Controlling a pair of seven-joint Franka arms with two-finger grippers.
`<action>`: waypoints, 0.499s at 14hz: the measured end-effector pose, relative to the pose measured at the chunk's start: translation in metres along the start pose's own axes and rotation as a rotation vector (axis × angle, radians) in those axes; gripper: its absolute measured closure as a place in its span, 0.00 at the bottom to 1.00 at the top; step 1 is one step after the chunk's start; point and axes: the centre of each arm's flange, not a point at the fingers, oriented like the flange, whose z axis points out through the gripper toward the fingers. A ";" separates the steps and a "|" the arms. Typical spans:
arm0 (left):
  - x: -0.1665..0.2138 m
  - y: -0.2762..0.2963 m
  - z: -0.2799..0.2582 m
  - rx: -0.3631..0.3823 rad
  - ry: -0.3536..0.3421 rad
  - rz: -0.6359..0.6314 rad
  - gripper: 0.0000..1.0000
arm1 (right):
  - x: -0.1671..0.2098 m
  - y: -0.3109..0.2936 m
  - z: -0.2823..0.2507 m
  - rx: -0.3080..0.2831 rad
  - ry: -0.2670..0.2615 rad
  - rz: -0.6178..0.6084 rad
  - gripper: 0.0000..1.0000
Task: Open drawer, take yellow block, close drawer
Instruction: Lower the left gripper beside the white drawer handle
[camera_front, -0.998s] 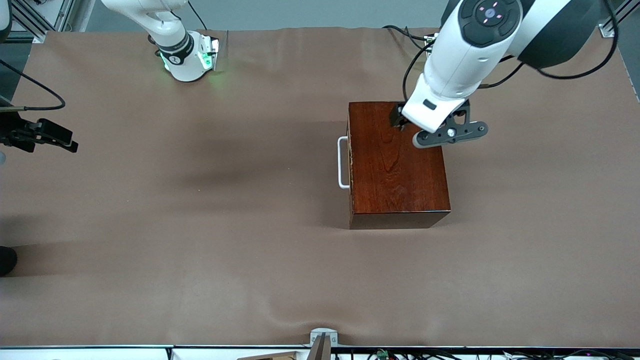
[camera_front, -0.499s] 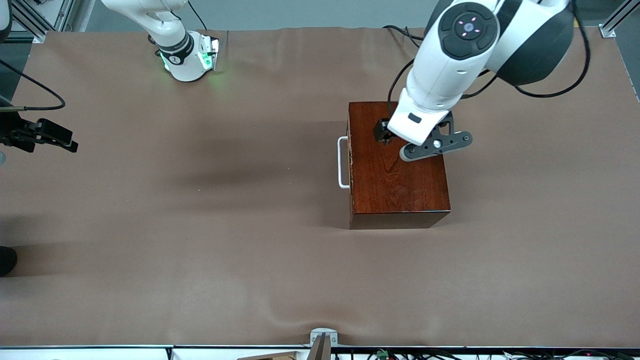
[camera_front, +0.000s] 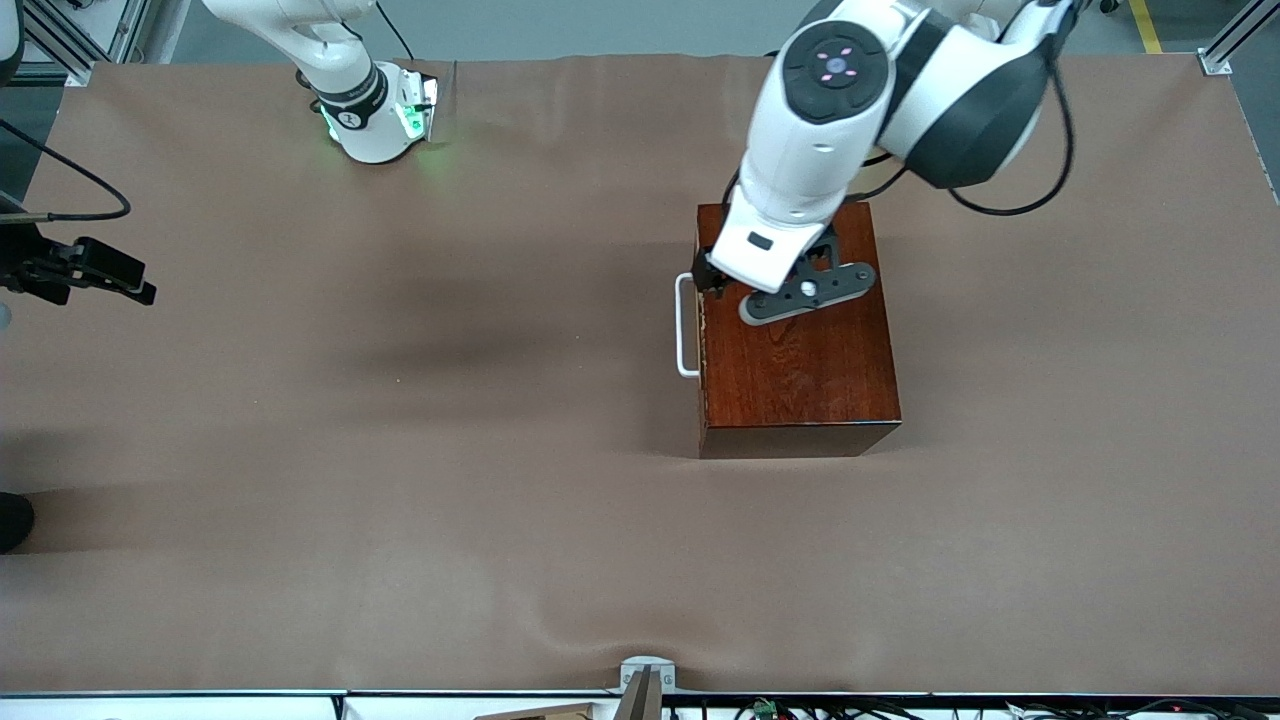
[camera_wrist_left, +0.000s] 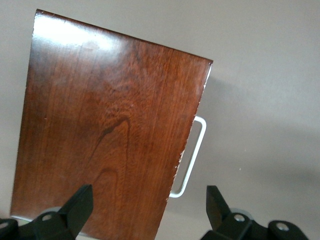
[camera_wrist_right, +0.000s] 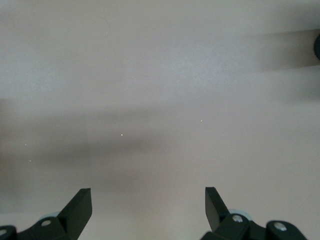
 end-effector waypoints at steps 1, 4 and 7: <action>-0.005 0.007 0.006 0.008 0.015 -0.007 0.00 | 0.000 0.000 0.000 0.000 0.000 0.000 0.00; -0.013 0.021 0.019 0.020 0.024 -0.003 0.00 | 0.000 0.000 0.000 0.000 0.000 0.000 0.00; -0.020 0.031 0.031 0.043 0.056 0.017 0.00 | 0.000 0.000 0.000 0.000 0.000 0.000 0.00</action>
